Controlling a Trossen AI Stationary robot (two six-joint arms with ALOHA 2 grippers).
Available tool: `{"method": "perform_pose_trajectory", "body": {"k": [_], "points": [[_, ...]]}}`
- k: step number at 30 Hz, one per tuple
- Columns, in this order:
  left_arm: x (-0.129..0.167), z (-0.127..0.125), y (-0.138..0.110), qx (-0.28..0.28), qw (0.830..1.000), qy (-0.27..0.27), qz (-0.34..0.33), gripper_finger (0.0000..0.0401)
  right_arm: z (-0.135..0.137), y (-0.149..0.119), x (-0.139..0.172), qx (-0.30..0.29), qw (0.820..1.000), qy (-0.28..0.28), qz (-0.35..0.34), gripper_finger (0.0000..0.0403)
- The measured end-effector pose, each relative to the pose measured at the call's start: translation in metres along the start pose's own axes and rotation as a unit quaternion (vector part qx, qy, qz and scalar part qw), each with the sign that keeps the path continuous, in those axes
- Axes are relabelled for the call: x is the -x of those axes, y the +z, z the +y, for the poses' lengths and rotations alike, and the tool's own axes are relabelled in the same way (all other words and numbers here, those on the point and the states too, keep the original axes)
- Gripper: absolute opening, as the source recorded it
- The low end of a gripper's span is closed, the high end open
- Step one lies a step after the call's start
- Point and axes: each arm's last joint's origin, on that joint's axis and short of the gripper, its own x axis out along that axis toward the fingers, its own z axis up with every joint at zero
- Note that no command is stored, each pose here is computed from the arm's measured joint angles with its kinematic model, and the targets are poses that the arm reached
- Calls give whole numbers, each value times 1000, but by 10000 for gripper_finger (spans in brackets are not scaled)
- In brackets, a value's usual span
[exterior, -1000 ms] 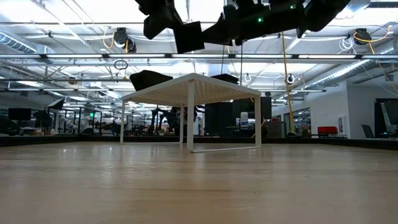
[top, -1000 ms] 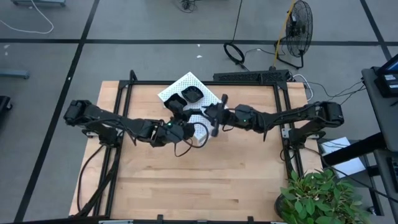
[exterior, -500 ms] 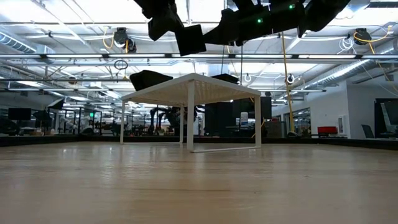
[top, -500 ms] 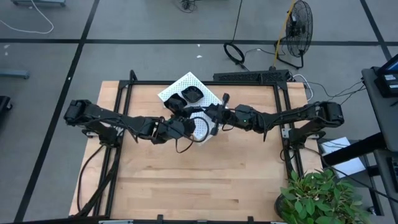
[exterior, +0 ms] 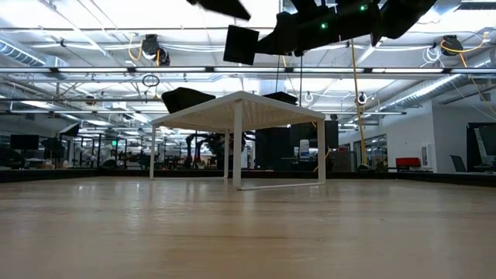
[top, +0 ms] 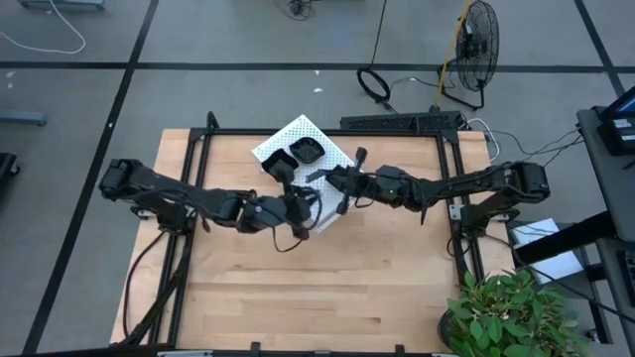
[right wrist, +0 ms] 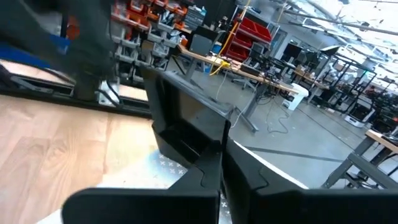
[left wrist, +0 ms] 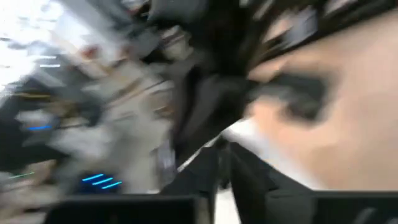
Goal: Pick & Place Mini shaped plates
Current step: Stack the square plate on top of the stacked square plates on the shelf
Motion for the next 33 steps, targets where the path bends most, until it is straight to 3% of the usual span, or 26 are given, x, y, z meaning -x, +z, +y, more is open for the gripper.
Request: {"method": "perform_pose_trajectory", "body": {"k": [3,6,10,14,20,23,27,33], "points": [[10,9,7,69,994,-82,-36,91,0,-1,0,1,1000,1,4,1],[22,17,9,95,987,-123,-47,155,-2,0,-1,0,1000,-2,2,0],[44,29,7,108,985,-126,-38,226,-14,13,-4,8,999,-2,31,0],[58,36,-4,129,984,-125,5,262,-41,37,-9,11,993,28,113,0],[60,29,-30,140,979,-119,89,266,-96,63,-9,-91,965,125,211,0],[57,24,-37,142,978,-116,98,255,-112,54,-4,-131,937,158,281,0],[54,22,-43,136,979,-112,107,237,-121,43,1,-179,909,198,320,0],[51,25,-43,138,979,-105,107,215,-112,34,-1,-169,909,205,321,0]]}}
